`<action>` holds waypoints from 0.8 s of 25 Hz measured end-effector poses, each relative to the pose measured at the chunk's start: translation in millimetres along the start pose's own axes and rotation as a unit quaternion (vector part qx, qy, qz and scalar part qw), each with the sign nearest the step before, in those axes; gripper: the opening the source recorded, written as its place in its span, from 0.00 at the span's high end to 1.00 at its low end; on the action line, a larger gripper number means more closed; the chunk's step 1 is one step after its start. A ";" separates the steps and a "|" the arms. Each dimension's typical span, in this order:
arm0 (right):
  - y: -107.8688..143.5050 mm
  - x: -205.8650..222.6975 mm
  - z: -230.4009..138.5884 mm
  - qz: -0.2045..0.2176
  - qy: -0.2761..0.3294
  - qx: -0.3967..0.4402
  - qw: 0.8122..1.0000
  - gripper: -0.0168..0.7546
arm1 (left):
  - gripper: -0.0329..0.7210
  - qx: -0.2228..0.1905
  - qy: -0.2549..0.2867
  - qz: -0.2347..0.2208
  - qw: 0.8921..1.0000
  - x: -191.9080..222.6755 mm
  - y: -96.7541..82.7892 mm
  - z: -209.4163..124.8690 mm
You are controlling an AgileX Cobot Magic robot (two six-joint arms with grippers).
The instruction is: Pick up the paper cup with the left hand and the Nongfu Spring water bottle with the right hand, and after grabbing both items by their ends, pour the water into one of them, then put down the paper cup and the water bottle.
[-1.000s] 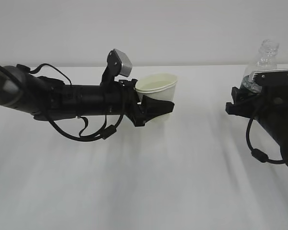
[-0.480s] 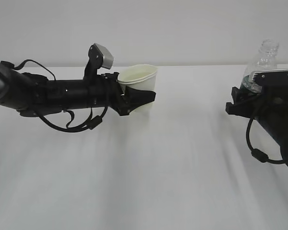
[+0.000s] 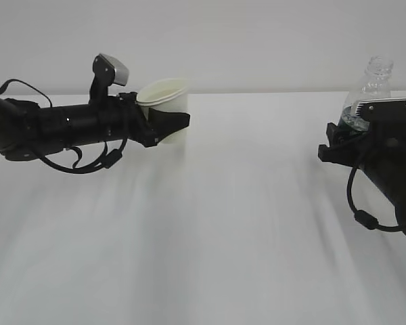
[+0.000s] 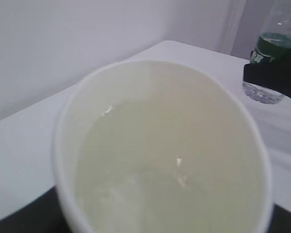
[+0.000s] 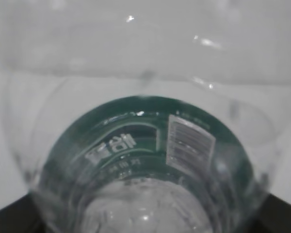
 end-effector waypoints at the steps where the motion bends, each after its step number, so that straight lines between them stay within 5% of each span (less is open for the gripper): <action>1: 0.0 0.0 0.0 0.000 0.000 0.000 1.000 0.33 | 0.38 -0.002 -0.002 0.006 1.000 -3.1 5.2 1.0; 9: 0.0 0.0 0.0 0.000 0.000 0.000 1.000 0.33 | 0.38 -0.010 -0.013 0.049 0.999 -27.5 40.9 5.8; 20: 0.0 0.0 0.0 0.000 0.000 0.000 1.000 0.33 | 0.38 -0.010 -0.023 0.081 0.996 -47.8 66.8 9.6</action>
Point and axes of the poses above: a point on each arm's last joint axis where the gripper is mounted, x pointing out along that axis toward the gripper, y along the wrist's bending axis when the last joint is at zero, z = x × y, the point moved 9 cm from there along x, pointing out along that axis toward the gripper, and after that the axes turned 7 degrees about -x, right-handed, at the moved point
